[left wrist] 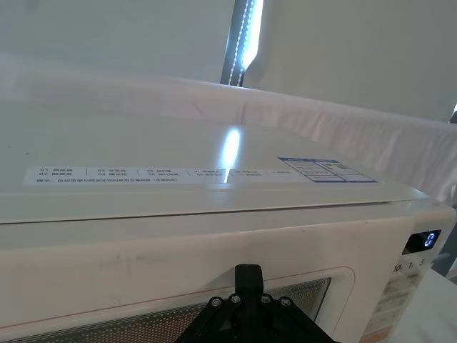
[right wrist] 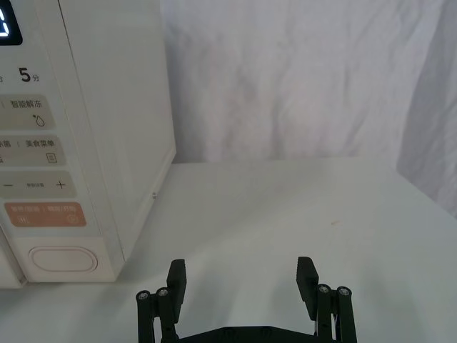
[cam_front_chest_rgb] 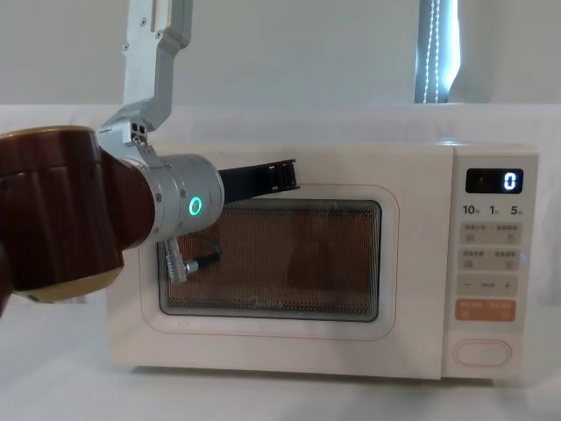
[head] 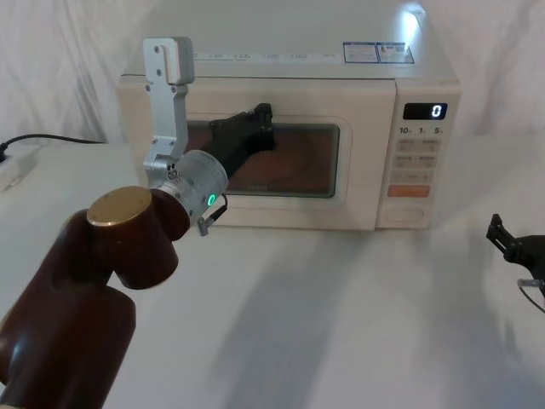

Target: Press the button to open the microwave door with one hand; close the microwave door with the other hand.

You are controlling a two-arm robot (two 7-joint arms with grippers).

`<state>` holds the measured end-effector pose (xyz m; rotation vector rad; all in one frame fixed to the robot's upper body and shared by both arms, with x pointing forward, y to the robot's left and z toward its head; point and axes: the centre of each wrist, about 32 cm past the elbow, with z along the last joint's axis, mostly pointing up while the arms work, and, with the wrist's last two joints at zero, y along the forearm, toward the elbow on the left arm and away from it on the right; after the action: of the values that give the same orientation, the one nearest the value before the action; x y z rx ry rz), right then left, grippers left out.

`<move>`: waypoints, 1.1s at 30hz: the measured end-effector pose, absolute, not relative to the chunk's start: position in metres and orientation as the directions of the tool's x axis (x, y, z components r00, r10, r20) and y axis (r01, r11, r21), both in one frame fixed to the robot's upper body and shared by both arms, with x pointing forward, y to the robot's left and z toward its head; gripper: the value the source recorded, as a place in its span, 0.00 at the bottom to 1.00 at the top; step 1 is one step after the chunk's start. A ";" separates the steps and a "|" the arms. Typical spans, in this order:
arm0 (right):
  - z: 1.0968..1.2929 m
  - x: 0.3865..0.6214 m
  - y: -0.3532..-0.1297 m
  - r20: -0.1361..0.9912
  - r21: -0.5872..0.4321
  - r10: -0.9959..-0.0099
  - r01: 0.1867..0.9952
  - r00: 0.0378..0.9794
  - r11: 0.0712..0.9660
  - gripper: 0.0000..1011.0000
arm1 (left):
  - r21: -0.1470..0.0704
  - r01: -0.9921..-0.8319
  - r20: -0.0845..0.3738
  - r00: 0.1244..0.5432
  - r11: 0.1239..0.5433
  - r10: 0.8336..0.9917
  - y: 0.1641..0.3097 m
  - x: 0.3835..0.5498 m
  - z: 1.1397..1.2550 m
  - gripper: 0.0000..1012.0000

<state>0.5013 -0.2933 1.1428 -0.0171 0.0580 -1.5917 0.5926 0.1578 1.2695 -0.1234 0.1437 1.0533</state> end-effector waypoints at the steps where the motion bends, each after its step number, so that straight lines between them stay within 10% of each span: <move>1: 1.143 0.501 -0.293 -0.025 -0.048 -0.999 0.999 -0.022 -0.021 0.99 | -0.032 -0.872 -0.177 0.487 0.489 0.855 0.158 0.593 1.269 0.00; 33: 1.143 0.501 -0.293 -0.025 -0.048 -0.999 0.999 -0.022 -0.021 0.99 | -0.021 -0.864 -0.180 0.497 0.502 0.849 0.161 0.584 1.272 0.00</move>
<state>0.5013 -0.2933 1.1428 -0.0171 0.0580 -1.5917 0.5837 0.1613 1.2725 -0.1130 0.1534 1.0395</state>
